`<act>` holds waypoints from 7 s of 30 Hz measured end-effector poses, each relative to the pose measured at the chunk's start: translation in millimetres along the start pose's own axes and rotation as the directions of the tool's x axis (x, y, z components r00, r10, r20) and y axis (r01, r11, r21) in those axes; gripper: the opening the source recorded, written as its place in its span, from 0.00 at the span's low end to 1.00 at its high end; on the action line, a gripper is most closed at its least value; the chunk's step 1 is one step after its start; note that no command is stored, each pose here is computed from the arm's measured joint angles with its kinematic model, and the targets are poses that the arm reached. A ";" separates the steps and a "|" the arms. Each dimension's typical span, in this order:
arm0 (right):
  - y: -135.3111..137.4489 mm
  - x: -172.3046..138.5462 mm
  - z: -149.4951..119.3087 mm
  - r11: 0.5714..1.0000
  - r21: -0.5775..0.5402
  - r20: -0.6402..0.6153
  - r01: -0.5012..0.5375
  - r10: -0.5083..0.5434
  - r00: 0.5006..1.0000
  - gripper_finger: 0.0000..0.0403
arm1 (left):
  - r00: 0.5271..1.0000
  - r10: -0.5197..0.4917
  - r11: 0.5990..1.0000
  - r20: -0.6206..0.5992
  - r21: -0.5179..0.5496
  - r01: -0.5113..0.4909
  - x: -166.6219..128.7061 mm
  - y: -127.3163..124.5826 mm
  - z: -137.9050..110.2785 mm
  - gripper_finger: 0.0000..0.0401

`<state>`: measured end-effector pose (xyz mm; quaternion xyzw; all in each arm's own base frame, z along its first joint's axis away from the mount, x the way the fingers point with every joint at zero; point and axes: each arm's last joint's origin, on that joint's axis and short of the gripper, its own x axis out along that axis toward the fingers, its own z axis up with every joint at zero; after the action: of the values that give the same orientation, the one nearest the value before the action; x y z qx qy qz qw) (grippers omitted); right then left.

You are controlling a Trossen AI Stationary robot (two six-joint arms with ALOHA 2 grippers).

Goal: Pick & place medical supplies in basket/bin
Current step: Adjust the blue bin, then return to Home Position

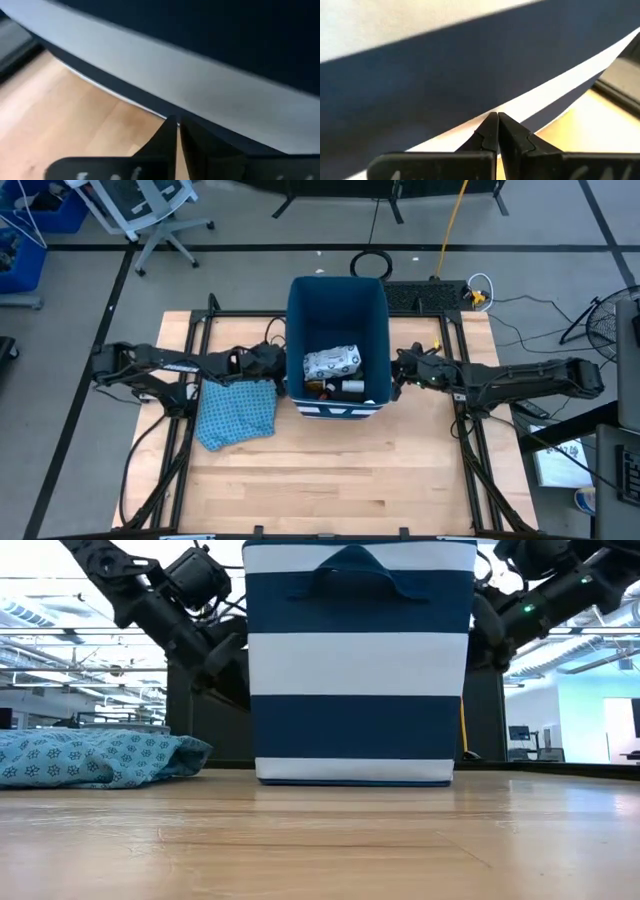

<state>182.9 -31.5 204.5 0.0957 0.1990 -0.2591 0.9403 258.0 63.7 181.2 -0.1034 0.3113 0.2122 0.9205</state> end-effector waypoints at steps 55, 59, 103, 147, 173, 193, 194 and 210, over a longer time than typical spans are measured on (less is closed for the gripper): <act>-27.4 -69.1 -57.6 0.921 -0.255 0.467 -0.294 0.384 0.797 0.00 | 0.680 -0.523 0.801 0.514 0.569 0.186 -130.0 17.7 -114.1 0.00; -27.4 -69.2 -57.5 0.921 -0.247 0.467 -0.300 0.384 0.796 0.00 | 0.683 -0.519 0.807 0.514 0.558 0.194 -129.8 17.8 -114.2 0.00; -27.5 -73.6 -50.3 0.924 -0.250 0.555 -0.288 0.381 0.740 0.00 | 0.738 -0.502 0.827 0.451 0.501 0.257 -119.7 11.1 -114.9 0.00; -27.5 -74.4 -49.2 0.925 -0.250 0.566 -0.286 0.379 0.732 0.00 | 0.678 -0.521 0.843 0.518 0.440 0.311 -132.2 12.2 -115.9 0.09; -27.5 -74.3 -49.2 0.925 -0.250 0.565 -0.286 0.380 0.732 0.00 | 0.676 -0.522 0.843 0.520 0.437 0.315 -132.4 12.2 -115.7 0.09; -27.5 -74.3 -49.2 0.925 -0.250 0.565 -0.286 0.380 0.732 0.00 | 0.676 -0.523 0.842 0.519 0.438 0.315 -132.3 12.1 -115.7 0.09; -27.5 -74.3 -49.2 0.925 -0.250 0.565 -0.286 0.380 0.732 0.00 | 0.676 -0.523 0.842 0.520 0.438 0.315 -132.4 12.1 -115.7 0.09; -27.5 -74.3 -49.2 0.925 -0.250 0.565 -0.286 0.380 0.732 0.00 | 0.676 -0.523 0.842 0.519 0.438 0.315 -132.4 12.1 -115.7 0.09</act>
<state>94.0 -7.5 189.4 -0.0270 -0.1132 -0.0876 0.9893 96.4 -6.1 171.3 0.0496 -0.0123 -0.0377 0.9980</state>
